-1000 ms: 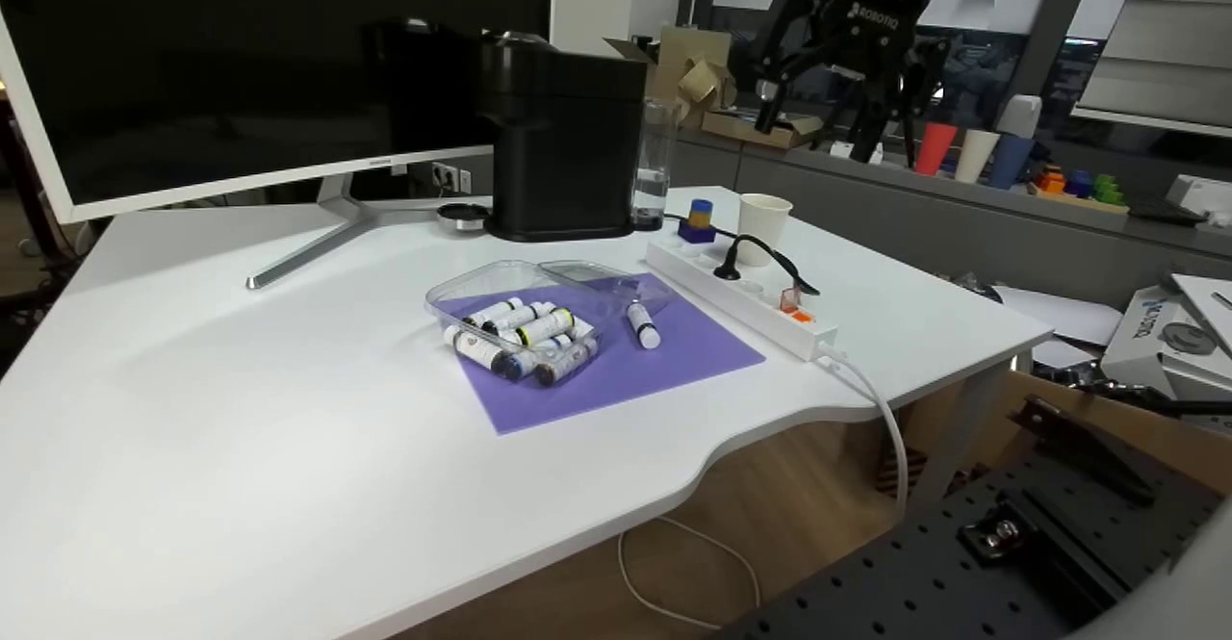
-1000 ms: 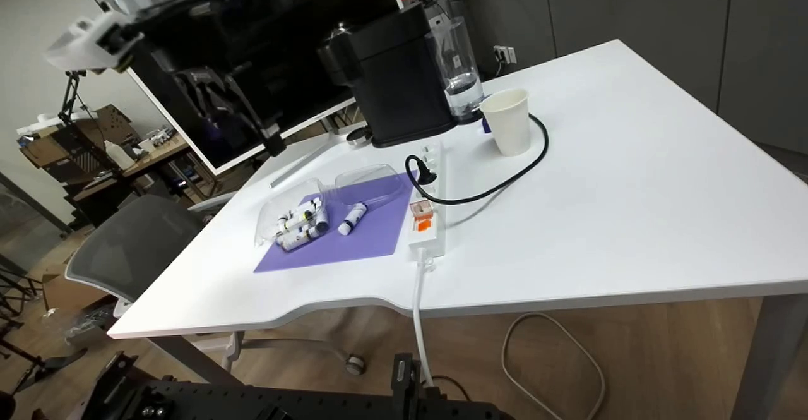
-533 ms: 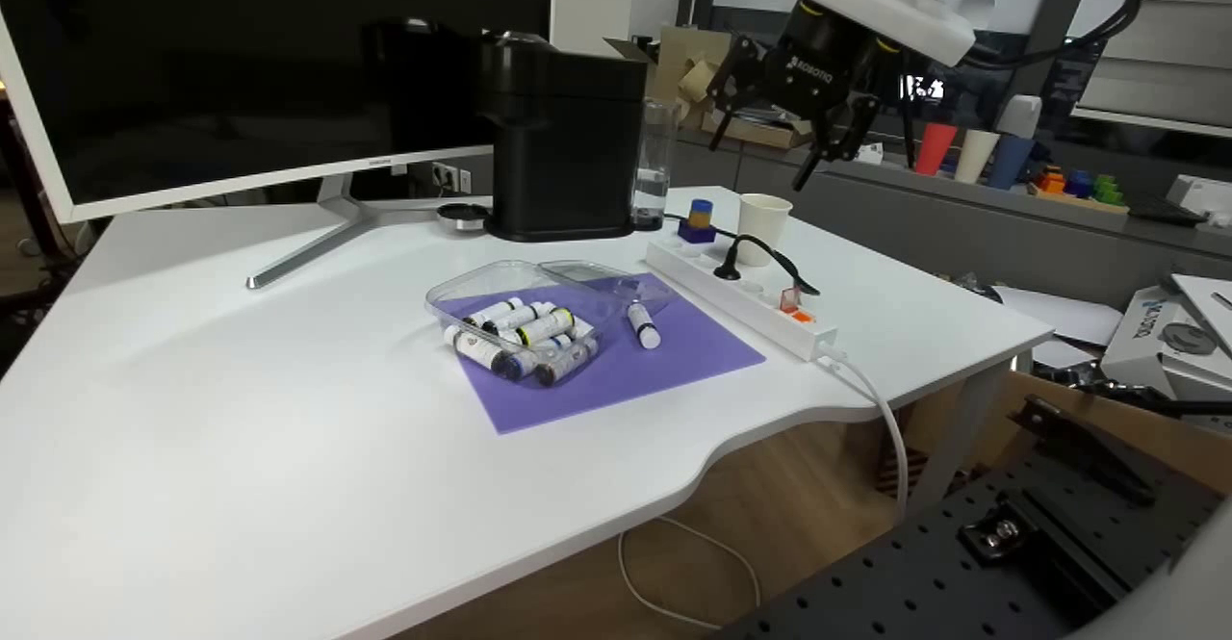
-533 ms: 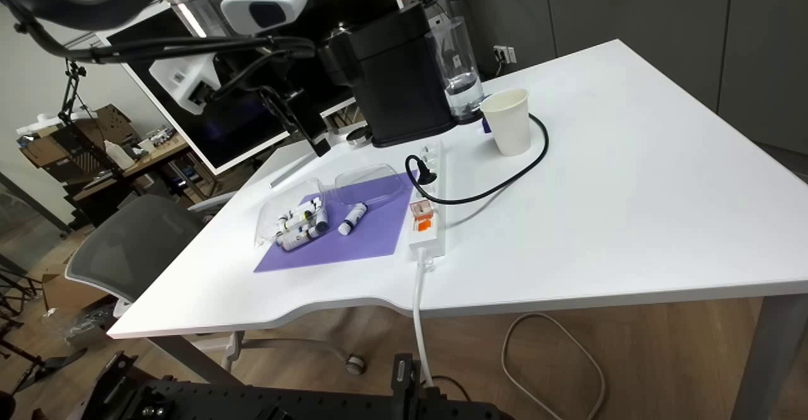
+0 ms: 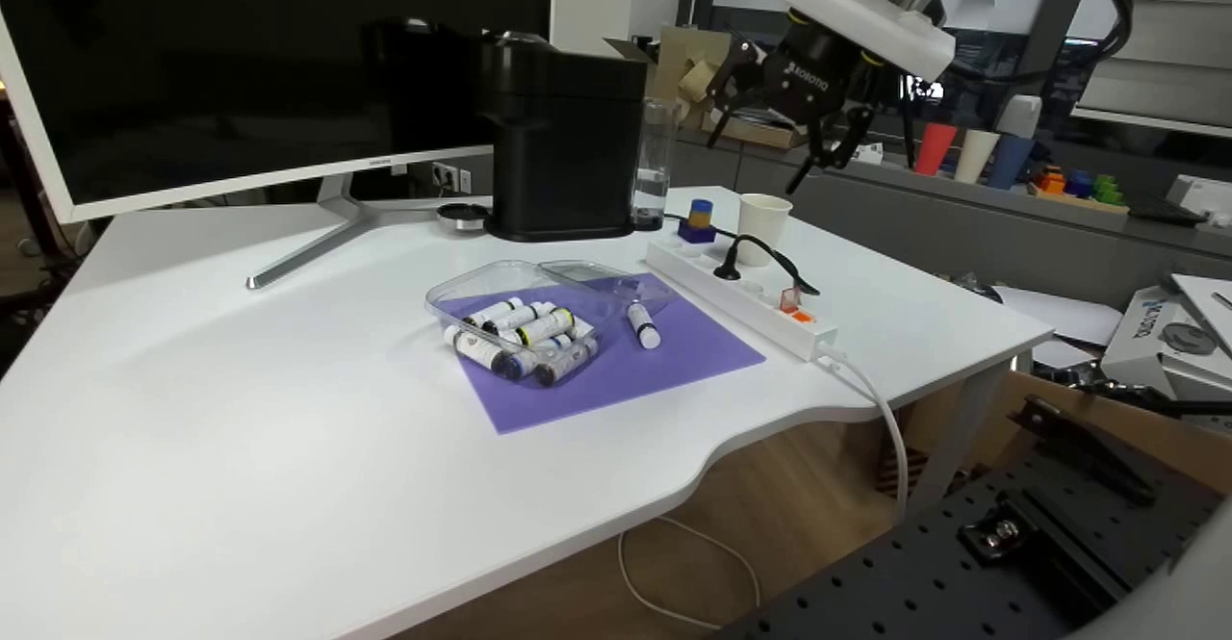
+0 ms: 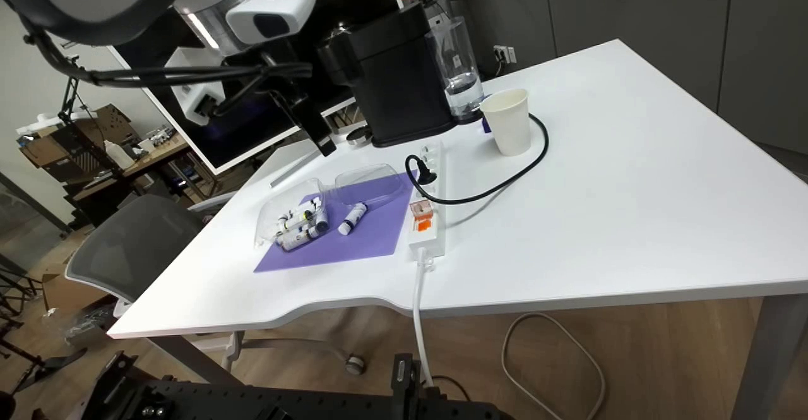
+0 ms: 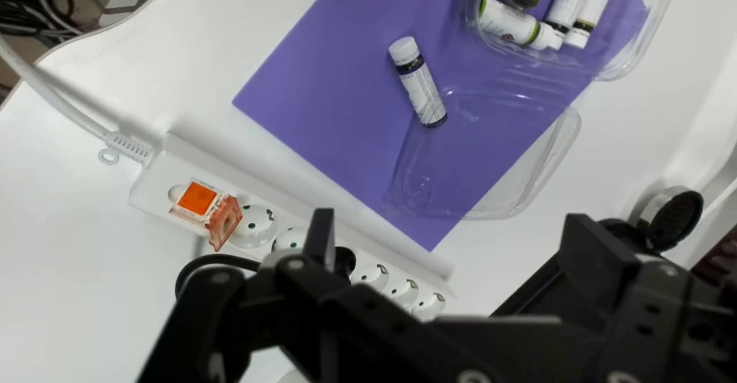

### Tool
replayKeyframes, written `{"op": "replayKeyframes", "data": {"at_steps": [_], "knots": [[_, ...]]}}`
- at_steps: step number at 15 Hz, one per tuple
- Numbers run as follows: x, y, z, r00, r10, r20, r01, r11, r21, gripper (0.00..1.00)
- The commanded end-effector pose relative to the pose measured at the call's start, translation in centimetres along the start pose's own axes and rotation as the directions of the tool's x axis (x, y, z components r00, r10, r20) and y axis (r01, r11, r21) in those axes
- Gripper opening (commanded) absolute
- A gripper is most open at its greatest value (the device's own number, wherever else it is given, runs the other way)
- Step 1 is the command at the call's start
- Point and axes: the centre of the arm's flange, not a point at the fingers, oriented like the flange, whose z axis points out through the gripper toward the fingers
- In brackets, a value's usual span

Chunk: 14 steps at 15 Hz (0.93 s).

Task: Close the lid on the clear container

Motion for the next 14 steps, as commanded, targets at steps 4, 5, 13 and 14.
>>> {"op": "replayKeyframes", "data": {"at_steps": [4,5,13,14], "knots": [[2.1,2.3,6.0,0.978,0.204,-0.037,-0.198,0.972,0.124,1.0],[2.4,2.6,6.6,0.974,0.223,-0.035,-0.216,0.966,0.14,1.0],[4.5,3.6,12.7,0.96,0.258,0.106,-0.274,0.945,0.181,1.0],[4.6,3.5,13.6,0.959,0.252,0.129,-0.272,0.946,0.177,1.0]]}}
